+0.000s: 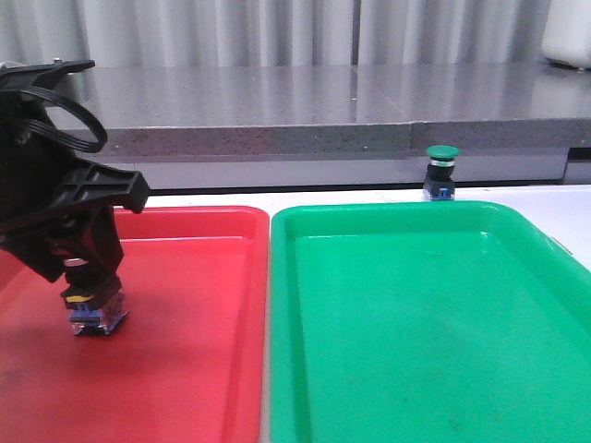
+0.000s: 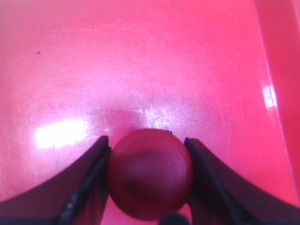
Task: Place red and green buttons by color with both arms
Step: 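Lift the red button and lower it into the red tray, then open the left gripper and raise it away from the button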
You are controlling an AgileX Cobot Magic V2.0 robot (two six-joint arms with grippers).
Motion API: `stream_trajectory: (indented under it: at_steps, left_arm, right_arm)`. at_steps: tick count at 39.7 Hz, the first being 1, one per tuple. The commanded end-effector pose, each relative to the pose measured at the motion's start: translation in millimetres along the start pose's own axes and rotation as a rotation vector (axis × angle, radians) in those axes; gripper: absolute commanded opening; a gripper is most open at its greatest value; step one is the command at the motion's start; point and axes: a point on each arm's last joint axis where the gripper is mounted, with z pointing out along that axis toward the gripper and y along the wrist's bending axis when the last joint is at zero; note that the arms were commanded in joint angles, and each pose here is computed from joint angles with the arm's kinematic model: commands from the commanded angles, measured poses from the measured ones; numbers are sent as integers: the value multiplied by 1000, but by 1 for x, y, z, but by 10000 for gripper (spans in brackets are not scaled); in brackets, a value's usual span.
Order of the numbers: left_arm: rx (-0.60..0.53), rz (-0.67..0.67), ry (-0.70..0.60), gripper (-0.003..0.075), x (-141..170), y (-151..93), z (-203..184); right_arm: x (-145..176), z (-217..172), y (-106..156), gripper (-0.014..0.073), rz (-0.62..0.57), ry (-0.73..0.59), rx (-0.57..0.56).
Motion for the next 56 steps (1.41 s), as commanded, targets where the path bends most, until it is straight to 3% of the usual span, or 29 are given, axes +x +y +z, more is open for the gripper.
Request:
stream_trajectory:
  at_steps: [1, 3, 5, 17, 22, 30, 34, 41, 56]
  left_arm:
    - [37, 1, -103, 457, -13, -6, -19]
    - [40, 0, -113, 533, -14, -6, -24]
    - [41, 0, -119, 559, -14, -6, -29]
    - [55, 43, -307, 541, -19, 0, -90]
    - [12, 29, -381, 440, -20, 16, -114]
    - [-104, -112, -488, 97, -18, 62, -150]
    - [-150, -166, -528, -18, -10, 77, -166]
    - [-146, -174, -642, -20, 25, 79, -186]
    - [-82, -130, -1013, -20, 127, 73, -211]
  right_arm:
    - [-19, -4, 0, 587, 4, -109, -2]
    - [-19, -4, 0, 587, 4, -109, -2]
    - [-19, -4, 0, 587, 4, -109, -2]
    - [-19, -4, 0, 587, 4, -109, -2]
    - [-19, -4, 0, 587, 4, -109, -2]
    - [-19, -4, 0, 587, 4, -109, -2]
    - [-19, -4, 0, 587, 4, -109, -2]
    - [-19, -4, 0, 587, 4, -109, -2]
    - [-18, -4, 0, 587, 4, -108, -2]
